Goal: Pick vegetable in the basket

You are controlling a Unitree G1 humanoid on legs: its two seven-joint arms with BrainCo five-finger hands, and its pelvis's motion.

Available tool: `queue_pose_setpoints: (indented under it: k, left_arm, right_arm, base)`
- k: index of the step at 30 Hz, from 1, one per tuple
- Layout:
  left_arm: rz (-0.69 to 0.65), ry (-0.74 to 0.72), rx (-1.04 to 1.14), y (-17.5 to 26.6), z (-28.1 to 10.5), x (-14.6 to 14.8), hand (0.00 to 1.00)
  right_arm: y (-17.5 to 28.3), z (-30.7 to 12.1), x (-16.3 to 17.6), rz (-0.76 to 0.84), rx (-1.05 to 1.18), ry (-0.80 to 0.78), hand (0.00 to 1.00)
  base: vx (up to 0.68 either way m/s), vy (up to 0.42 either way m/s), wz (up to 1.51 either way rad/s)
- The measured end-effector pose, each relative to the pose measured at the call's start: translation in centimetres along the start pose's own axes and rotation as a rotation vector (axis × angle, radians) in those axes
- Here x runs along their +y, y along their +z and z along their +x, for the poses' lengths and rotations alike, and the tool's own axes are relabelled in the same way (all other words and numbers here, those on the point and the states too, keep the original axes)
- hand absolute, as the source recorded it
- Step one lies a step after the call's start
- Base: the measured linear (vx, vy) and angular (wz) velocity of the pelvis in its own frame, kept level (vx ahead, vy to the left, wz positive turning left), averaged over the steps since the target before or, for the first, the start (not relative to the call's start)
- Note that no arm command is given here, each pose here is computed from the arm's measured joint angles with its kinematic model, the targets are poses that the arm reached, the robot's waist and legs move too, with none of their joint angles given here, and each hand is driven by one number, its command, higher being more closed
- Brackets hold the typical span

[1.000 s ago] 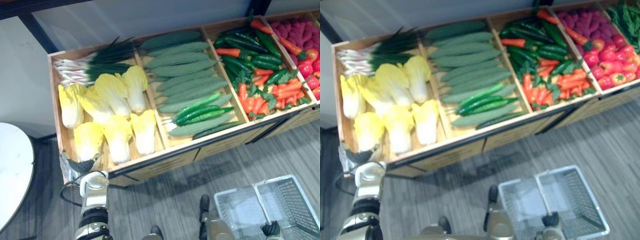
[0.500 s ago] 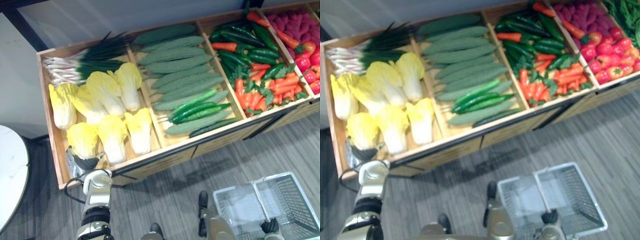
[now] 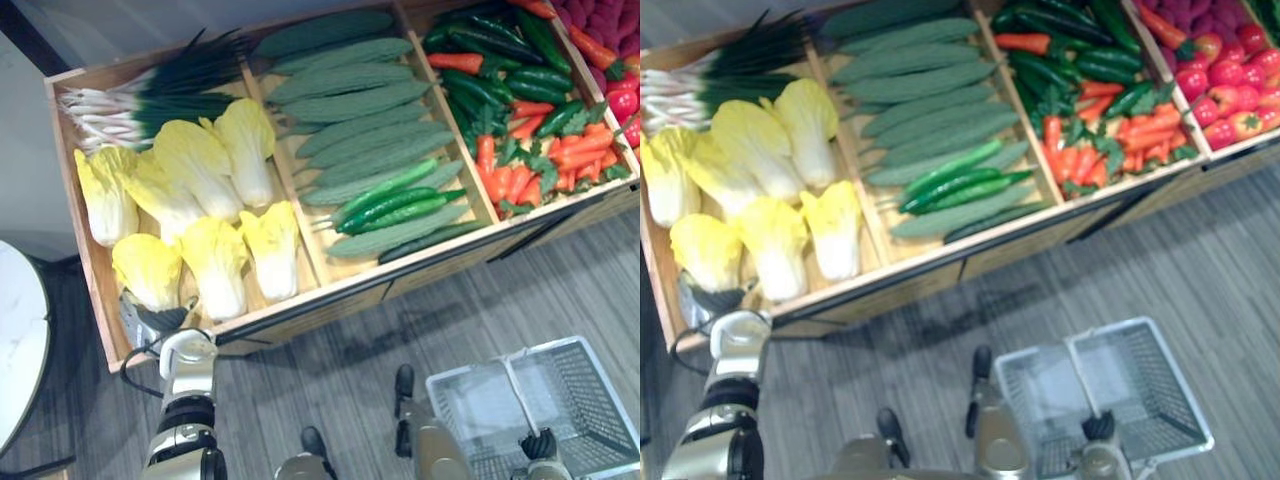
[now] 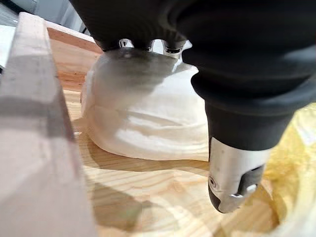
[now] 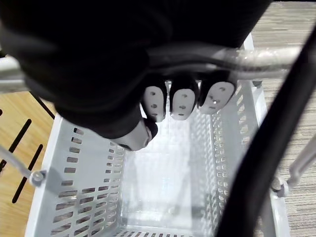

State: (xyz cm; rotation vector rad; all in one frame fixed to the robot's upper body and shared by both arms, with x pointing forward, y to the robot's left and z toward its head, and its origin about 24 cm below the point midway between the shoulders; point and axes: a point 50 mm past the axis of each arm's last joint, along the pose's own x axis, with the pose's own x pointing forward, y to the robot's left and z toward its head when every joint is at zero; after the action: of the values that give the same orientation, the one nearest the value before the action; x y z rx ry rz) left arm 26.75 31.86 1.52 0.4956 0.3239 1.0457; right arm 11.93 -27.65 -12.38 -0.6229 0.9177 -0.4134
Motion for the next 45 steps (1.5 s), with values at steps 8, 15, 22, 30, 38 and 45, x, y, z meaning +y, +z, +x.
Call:
queue_pose_setpoints:
  k: [8, 15, 22, 30, 38, 45]
  left_arm:
    - [-0.003, 0.036, 0.011, 0.6, 1.4, 0.9, 1.0]
    - [0.018, 0.027, 0.056, -0.4, 1.3, 0.7, 1.0]
    - [-0.084, 0.01, 0.048, 0.1, -0.3, 0.0, 1.0]
    - [-0.242, 0.069, -0.081, 2.6, -2.9, 1.1, 1.0]
    - [-0.335, 0.158, -0.266, 6.5, -4.0, 3.2, 1.0]
    - [-0.326, 0.113, -0.615, 11.7, -6.4, 4.5, 1.0]
  right_arm:
    - [0.8, 0.2, 0.1, -0.022, -0.031, -0.002, 1.0]
    - [0.9, 0.2, 0.2, -0.029, -0.037, 0.004, 1.0]
    - [0.4, 0.1, 0.4, -0.032, -0.016, 0.012, 1.0]
    - [-0.6, 0.1, -0.1, 0.029, 0.058, -0.015, 1.0]
    - [-1.6, -0.1, -0.3, 0.032, 0.094, -0.008, 1.0]
    - [-1.7, -0.1, -1.8, 0.005, 0.052, -0.02, 1.0]
  base:
    - [0.0, -0.006, 0.01]
    - [0.0, -0.005, 0.0]
    - [-0.01, -0.006, 0.04]
    - [-0.04, -0.012, 0.09]
    - [-0.03, -0.028, 0.05]
    - [0.0, -0.002, -0.07]
